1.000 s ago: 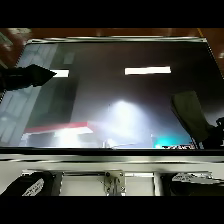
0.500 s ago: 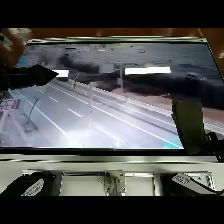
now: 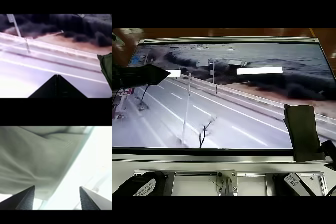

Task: Fold the shirts.

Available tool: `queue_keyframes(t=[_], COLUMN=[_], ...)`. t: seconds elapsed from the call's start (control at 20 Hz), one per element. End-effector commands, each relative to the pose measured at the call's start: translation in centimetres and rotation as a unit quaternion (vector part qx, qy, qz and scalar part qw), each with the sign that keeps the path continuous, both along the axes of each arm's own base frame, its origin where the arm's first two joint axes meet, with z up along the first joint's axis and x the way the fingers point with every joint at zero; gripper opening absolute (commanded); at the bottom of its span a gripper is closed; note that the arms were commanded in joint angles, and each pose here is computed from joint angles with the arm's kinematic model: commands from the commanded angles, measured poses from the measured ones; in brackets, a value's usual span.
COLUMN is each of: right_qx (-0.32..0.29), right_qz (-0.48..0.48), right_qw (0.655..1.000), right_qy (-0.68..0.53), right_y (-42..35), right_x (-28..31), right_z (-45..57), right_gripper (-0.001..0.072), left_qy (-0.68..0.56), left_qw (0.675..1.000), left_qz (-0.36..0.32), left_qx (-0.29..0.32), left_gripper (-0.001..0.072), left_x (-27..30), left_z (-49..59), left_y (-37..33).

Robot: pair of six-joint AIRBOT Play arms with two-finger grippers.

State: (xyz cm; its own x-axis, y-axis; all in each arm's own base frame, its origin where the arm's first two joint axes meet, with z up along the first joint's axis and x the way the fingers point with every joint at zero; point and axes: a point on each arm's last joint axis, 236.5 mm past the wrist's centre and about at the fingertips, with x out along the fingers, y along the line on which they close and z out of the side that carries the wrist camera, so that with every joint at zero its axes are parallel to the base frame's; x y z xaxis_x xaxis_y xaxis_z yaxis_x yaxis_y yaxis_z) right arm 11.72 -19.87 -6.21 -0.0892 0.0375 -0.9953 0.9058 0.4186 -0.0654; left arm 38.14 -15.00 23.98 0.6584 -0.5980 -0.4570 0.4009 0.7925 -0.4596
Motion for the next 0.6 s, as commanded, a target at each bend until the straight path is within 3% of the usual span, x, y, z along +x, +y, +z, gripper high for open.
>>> queue_keyframes(t=[0.0, 0.1, 0.2, 0.3, 0.4, 0.45, 0.5, 0.55], right_qx=[-0.112, -0.186, -0.235, -0.226, -0.187, -0.165, -0.133, -0.105], right_qz=[0.011, 0.027, 0.125, 0.257, 0.392, 0.421, 0.437, 0.448], right_qw=[0.993, 0.966, 0.906, 0.853, 0.813, 0.809, 0.817, 0.826], right_qy=[-0.022, -0.175, -0.330, -0.394, -0.389, -0.375, -0.351, -0.324], right_y=[-5.2, -7.8, -5.8, 2.2, 12.5, 16.3, 19.3, 21.0], right_x=[1.0, 9.1, 19.1, 26.0, 29.2, 29.9, 29.8, 29.4], right_z=[6.0, 12.9, 20.4, 23.6, 22.4, 21.0, 18.9, 16.9], right_gripper=[0.0664, 0.0657, 0.0657, 0.0657, 0.0658, 0.0670, 0.0685, 0.0685], left_qy=[-0.003, 0.004, 0.026, 0.096, 0.162, 0.194, 0.225, 0.251], left_qw=[1.000, 1.000, 0.996, 0.983, 0.959, 0.943, 0.924, 0.906], left_qz=[-0.002, -0.002, 0.008, 0.047, 0.032, 0.006, -0.017, -0.031], left_qx=[0.004, 0.014, 0.084, 0.149, 0.229, 0.270, 0.310, 0.340], left_gripper=[0.0034, 0.0032, 0.0030, 0.0031, 0.0034, 0.0107, 0.0450, 0.0682], left_x=[0.1, 0.4, 1.5, 2.4, 1.9, 1.1, 0.3, -0.2], left_z=[-0.1, -0.9, -4.3, -9.3, -13.9, -15.9, -17.5, -18.4], left_y=[0.0, 0.1, 0.9, 1.6, 0.6, -0.1, -0.7, -1.1])
